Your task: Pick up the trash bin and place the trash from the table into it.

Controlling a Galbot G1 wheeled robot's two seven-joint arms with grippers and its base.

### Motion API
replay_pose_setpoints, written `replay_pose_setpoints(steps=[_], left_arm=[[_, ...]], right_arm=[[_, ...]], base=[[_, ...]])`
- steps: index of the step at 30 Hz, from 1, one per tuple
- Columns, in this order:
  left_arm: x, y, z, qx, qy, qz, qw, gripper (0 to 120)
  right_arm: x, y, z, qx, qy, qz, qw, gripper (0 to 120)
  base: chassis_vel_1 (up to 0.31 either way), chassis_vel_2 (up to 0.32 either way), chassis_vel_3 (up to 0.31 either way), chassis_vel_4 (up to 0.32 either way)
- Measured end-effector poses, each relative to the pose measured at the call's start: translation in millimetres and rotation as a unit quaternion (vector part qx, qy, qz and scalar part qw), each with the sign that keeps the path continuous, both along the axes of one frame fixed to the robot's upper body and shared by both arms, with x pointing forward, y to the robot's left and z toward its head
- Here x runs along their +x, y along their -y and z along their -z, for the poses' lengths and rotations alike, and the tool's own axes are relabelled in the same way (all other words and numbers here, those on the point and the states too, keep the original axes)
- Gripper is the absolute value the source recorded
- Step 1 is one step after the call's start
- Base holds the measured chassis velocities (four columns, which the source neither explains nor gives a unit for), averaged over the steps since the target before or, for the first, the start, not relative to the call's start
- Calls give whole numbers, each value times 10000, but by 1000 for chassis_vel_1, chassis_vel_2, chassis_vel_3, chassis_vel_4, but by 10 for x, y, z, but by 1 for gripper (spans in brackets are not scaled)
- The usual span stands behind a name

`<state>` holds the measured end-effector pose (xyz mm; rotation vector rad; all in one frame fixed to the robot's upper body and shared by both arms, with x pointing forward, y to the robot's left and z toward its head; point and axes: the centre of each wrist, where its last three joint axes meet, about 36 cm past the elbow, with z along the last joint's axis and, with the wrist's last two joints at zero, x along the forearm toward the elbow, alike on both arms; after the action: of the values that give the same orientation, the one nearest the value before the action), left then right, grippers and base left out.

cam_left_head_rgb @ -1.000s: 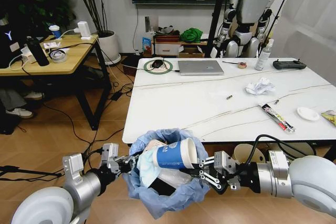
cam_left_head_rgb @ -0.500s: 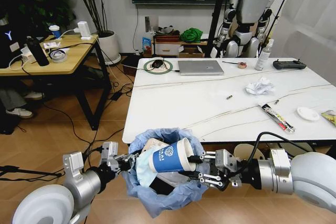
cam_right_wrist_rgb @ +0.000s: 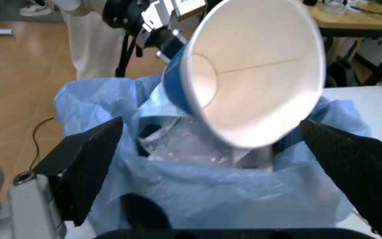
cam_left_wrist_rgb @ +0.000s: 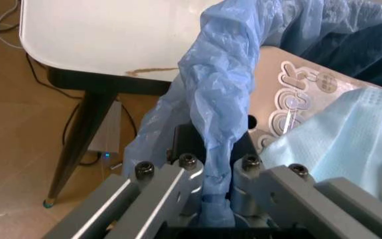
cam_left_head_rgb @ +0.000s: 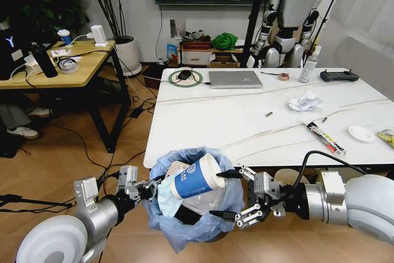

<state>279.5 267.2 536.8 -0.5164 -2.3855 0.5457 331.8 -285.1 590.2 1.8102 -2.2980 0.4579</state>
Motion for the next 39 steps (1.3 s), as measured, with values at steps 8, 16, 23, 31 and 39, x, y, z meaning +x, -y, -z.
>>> replay_pose_setpoints(steps=[8,16,23,31,39], left_arm=[[4,-9,23,31,-33,-7,10000,0],[-48,-12,86,97,-174,-8,9998,0],[-69,1,113,115,-235,47,9996,0],[-41,-10,94,89,-194,36,9998,0],[-45,8,54,16,-116,22,9999,0]], right_arm=[[21,-19,-192,204,243,260,9992,100],[-113,-196,-445,960,253,1402,9851,100],[-200,-290,-325,1073,-240,2259,9679,100],[-246,-315,-190,866,-278,2104,9734,100],[-292,-331,-80,664,-325,1923,9785,100]], base=[[0,0,0,0],[0,0,0,0],[0,0,0,0],[0,0,0,0],[0,0,0,0]])
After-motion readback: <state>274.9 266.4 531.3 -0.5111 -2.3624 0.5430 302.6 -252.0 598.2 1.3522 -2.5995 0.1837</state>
